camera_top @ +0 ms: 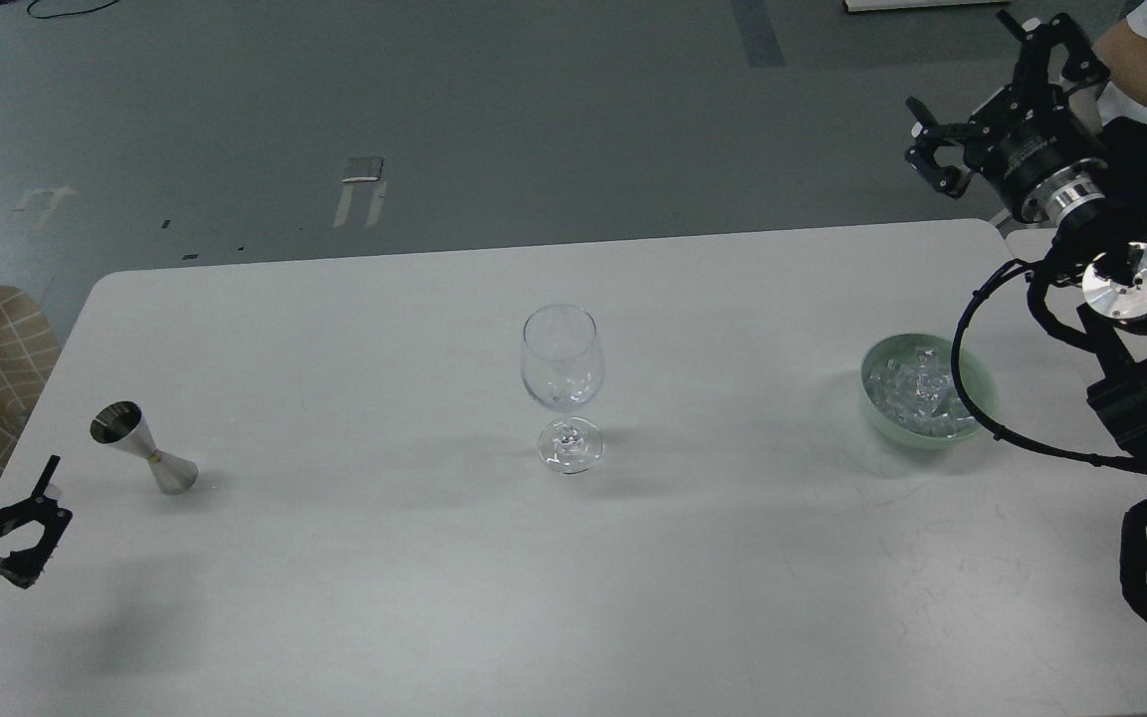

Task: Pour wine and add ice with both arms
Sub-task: 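Lower the open left gripper around the metal jigger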

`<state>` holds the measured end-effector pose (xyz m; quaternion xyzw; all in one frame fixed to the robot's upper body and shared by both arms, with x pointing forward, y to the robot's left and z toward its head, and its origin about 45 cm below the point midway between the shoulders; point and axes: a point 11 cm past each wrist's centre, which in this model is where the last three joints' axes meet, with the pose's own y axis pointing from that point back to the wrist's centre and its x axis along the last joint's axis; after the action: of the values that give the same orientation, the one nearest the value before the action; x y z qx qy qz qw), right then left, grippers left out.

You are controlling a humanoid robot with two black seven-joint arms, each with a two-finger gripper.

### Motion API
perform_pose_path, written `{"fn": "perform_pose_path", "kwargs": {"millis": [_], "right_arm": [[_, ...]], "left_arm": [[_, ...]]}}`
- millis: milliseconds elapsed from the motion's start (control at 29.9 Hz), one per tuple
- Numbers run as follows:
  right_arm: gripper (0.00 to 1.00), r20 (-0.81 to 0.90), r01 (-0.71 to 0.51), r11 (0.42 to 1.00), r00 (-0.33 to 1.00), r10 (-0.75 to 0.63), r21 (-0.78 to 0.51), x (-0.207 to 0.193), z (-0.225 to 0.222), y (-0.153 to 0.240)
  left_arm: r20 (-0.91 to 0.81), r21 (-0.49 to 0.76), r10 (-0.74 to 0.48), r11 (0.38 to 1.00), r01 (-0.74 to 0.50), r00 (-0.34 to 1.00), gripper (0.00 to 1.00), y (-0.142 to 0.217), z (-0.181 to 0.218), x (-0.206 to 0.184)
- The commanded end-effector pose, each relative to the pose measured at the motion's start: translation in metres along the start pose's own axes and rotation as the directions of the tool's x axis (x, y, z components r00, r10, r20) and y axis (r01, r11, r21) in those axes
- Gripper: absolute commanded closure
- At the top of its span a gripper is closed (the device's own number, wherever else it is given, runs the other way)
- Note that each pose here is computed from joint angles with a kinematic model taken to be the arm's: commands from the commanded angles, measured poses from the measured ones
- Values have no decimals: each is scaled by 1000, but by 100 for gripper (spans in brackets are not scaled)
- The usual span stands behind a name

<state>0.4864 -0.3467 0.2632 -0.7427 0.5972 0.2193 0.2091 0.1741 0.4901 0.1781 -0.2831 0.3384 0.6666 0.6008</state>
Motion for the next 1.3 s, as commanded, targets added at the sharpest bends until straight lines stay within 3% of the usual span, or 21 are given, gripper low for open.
{"fn": "perform_pose_path", "kwargs": {"millis": [0,100,501,702,1003,1270], "right_arm": [[0,1,-4,1000,1000,4,-2,1,1,1],[0,2,-5,1000,1000,5,-5,3,3,2],[0,2,-7,1000,1000,7,-6,3,3,3],[0,4,-16,1000,1000,16,-13,7,7,6],[0,4,-17,1000,1000,17,-11,7,7,6],[0,6,-24,1000,1000,24,-17,10,10,8]], "left_arm": [[-94,-24,9,1000,-12,995,9,19,-23,-1],[-173,-53,14,998,-24,985,22,26,-44,1],[-246,-76,-47,997,29,968,22,10,-61,-13],[-298,-43,133,987,-153,945,21,-14,-67,-3],[-334,-36,167,981,-190,928,21,-16,-75,-1],[-352,31,267,961,-274,897,22,-26,-79,5]]}}
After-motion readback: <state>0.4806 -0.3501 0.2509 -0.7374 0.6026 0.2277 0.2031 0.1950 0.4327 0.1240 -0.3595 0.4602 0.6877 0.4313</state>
